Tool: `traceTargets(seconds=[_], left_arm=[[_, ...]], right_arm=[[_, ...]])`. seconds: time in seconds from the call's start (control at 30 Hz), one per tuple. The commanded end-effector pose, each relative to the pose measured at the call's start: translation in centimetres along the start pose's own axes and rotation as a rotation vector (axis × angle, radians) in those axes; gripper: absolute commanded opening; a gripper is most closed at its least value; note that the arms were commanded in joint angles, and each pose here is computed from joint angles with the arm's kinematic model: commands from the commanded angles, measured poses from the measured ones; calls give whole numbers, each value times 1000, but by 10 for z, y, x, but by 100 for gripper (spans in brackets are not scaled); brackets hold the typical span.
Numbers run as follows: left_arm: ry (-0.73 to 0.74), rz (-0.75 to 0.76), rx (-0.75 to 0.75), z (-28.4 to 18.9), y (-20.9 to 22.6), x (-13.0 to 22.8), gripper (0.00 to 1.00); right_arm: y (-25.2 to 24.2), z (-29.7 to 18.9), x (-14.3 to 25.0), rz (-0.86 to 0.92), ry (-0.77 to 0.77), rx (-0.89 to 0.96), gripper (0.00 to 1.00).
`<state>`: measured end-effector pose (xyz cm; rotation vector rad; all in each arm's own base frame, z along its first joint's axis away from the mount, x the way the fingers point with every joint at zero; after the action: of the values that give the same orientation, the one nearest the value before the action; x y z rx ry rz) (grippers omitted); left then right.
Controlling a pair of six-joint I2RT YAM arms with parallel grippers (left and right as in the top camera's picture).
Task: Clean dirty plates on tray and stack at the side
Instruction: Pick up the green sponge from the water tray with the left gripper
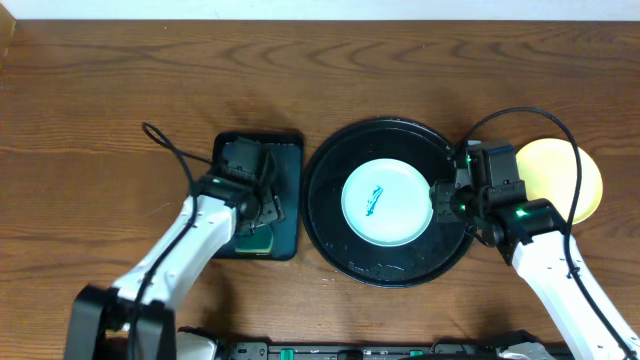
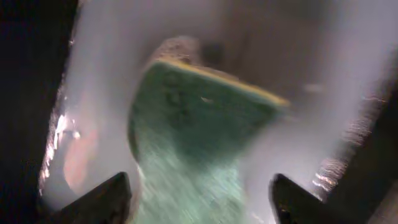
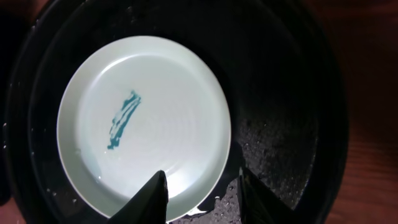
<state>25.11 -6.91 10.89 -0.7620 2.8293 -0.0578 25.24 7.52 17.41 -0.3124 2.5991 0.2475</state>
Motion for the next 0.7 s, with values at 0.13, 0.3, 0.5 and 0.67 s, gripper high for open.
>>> traceTargets(seconds=[0.13, 0.3, 0.5, 0.67], left_arm=[[67, -16, -57, 52, 6, 11, 8], [74, -15, -24, 43, 0, 8, 7], [9, 28, 44, 7, -9, -4, 51], [-47, 46, 64, -5, -9, -9, 57]], right_arm=[[5, -4, -5, 18, -13, -34, 34], [5, -4, -5, 18, -13, -33, 33], [5, -4, -4, 18, -11, -33, 33], [5, -4, -4, 18, -13, -33, 33]])
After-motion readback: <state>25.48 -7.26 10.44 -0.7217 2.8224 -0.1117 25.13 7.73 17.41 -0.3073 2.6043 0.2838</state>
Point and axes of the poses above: each gripper's point midway between its finger pads, its own z axis out along the fingers, its own y axis along the line the jaws close on, x = y × z, the point moved 8 cm from there along -z, back along the fingers, and after that the axes turned 12 degrees about -z, right-handed, at the moved point
